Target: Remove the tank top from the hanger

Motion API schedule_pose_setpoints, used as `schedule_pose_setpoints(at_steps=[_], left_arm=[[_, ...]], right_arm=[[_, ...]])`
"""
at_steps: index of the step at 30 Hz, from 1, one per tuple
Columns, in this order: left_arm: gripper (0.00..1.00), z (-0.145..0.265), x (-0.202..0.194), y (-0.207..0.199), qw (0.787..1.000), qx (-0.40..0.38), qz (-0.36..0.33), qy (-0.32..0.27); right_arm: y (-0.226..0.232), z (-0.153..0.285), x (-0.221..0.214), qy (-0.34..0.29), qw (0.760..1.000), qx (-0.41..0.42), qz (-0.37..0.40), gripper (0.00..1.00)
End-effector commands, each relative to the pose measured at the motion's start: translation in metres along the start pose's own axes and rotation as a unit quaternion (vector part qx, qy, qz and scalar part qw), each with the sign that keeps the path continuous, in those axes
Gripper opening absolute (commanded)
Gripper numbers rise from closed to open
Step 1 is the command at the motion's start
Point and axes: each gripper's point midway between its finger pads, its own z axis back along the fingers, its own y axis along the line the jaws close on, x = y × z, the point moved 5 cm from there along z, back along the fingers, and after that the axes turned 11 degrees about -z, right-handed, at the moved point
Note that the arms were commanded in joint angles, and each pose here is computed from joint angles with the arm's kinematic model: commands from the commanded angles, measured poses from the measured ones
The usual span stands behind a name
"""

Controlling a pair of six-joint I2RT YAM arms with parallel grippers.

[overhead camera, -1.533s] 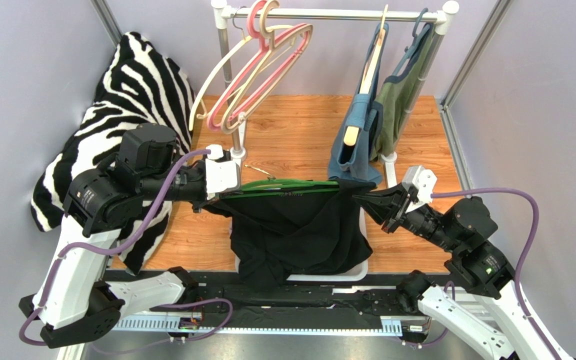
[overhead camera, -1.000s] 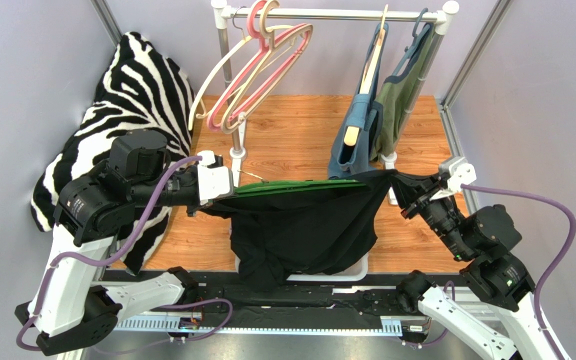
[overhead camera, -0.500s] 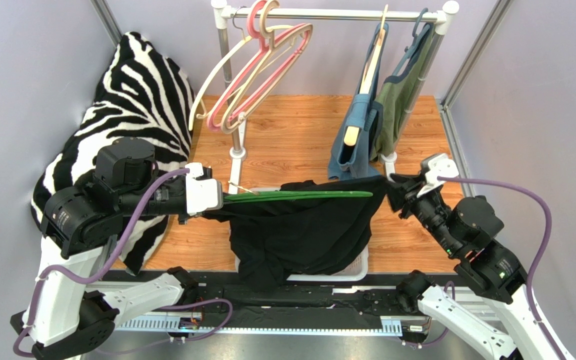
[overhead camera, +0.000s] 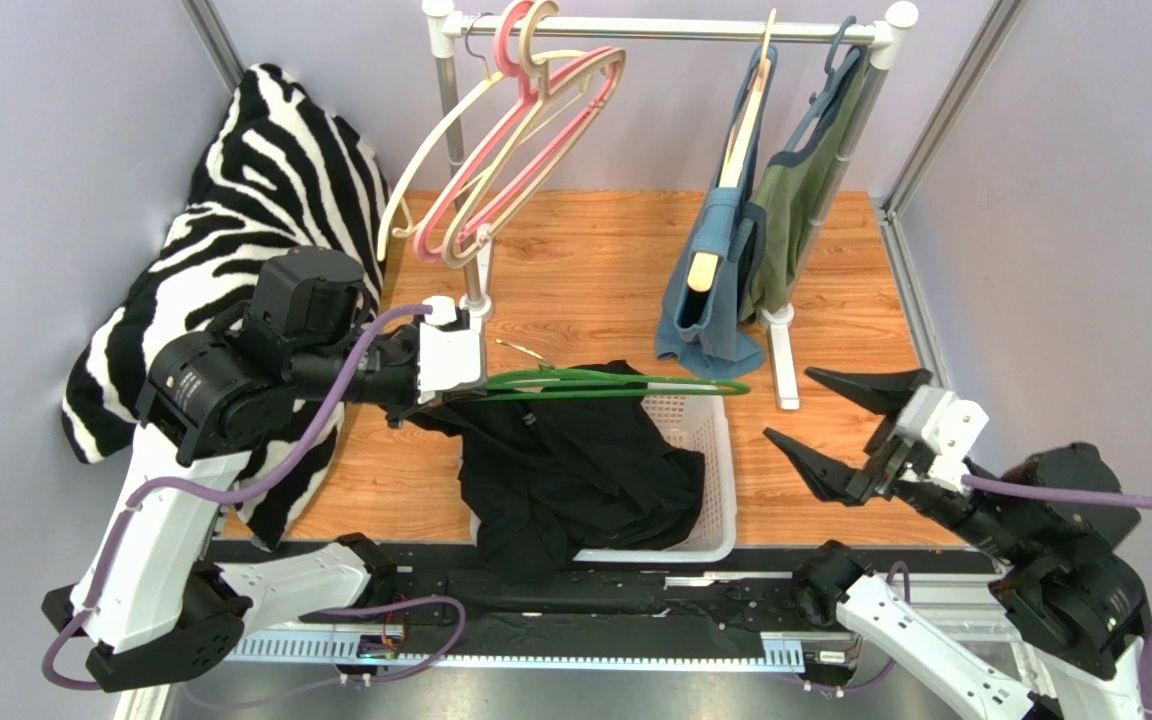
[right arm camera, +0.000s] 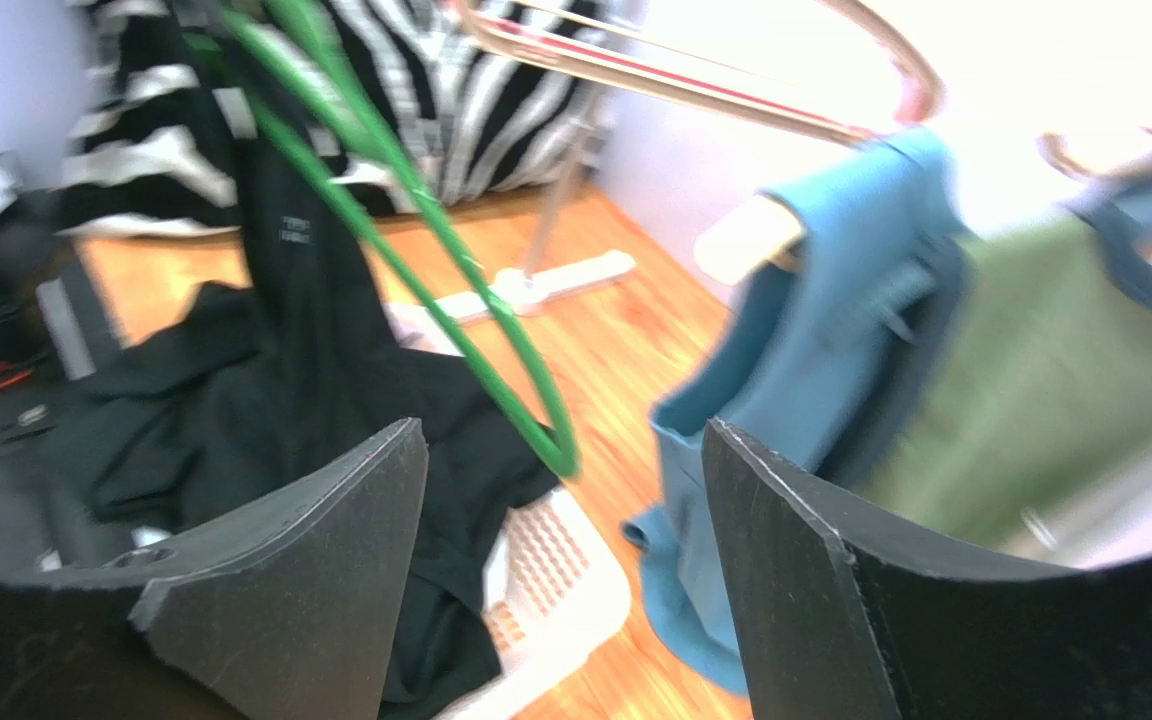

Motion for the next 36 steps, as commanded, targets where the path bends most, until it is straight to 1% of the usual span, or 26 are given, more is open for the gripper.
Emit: schedule_pose_setpoints(at_steps=[1,3,8,11,14,15,17,18,20,21,24,32,33,34,35,36], left_arm=[[0.00,-0.002,0.010,-0.002,0.999,-0.014,-0.009,-0.032],[0.00,-0.005,0.009,-0.004,0.999,-0.022,-0.004,-0.032],[0.00,-0.009,0.008,-0.008,0.999,-0.039,-0.002,-0.035],[0.00,-0.010,0.009,-0.010,0.998,-0.047,-0.002,-0.039],[0.00,-0.007,0.011,-0.009,0.998,-0.044,-0.005,-0.042],[0.00,-0.007,0.011,-0.009,0.998,-0.044,-0.005,-0.042],[0.00,-0.005,0.014,-0.008,0.998,-0.041,-0.009,-0.046],[0.00,-0.005,0.014,-0.008,0.998,-0.042,-0.008,-0.046],[0.00,-0.004,0.017,-0.008,0.998,-0.040,-0.010,-0.051],[0.00,-0.003,0.017,-0.007,0.998,-0.039,-0.011,-0.052],[0.00,0.000,0.024,-0.005,0.997,-0.034,-0.013,-0.062],[0.00,0.006,0.038,0.001,0.996,-0.025,-0.011,-0.085],[0.00,0.006,0.039,0.000,0.996,-0.028,-0.010,-0.089],[0.00,0.006,0.040,0.001,0.996,-0.028,-0.010,-0.089],[0.00,0.004,0.039,0.001,0.996,-0.032,-0.008,-0.089],[0.00,0.004,0.040,0.002,0.995,-0.031,-0.008,-0.090]], right_arm=[[0.016,-0.036,0.001,0.014,0.994,0.109,0.018,0.71],[0.019,-0.052,0.000,0.025,0.990,0.140,0.012,0.70],[0.018,-0.072,0.011,0.009,0.986,0.164,0.024,0.67],[0.020,-0.081,0.011,0.015,0.983,0.182,0.017,0.63],[0.023,-0.087,0.006,0.025,0.980,0.195,0.005,0.51],[0.024,-0.088,0.005,0.026,0.980,0.199,0.004,0.44],[0.026,-0.088,0.000,0.031,0.978,0.208,-0.004,0.36],[0.027,-0.089,-0.002,0.035,0.977,0.209,-0.011,0.27],[0.028,-0.090,-0.005,0.041,0.976,0.212,-0.019,0.18],[0.028,-0.091,-0.007,0.045,0.976,0.212,-0.025,0.09],[0.029,-0.089,-0.010,0.053,0.975,0.211,-0.031,0.00],[0.034,-0.080,-0.022,0.067,0.973,0.213,-0.061,0.00],[0.035,-0.080,-0.022,0.065,0.972,0.214,-0.064,0.04],[0.036,-0.080,-0.025,0.069,0.971,0.216,-0.072,0.12],[0.036,-0.081,-0.026,0.069,0.971,0.215,-0.076,0.27],[0.036,-0.082,-0.025,0.067,0.972,0.214,-0.076,0.27]])
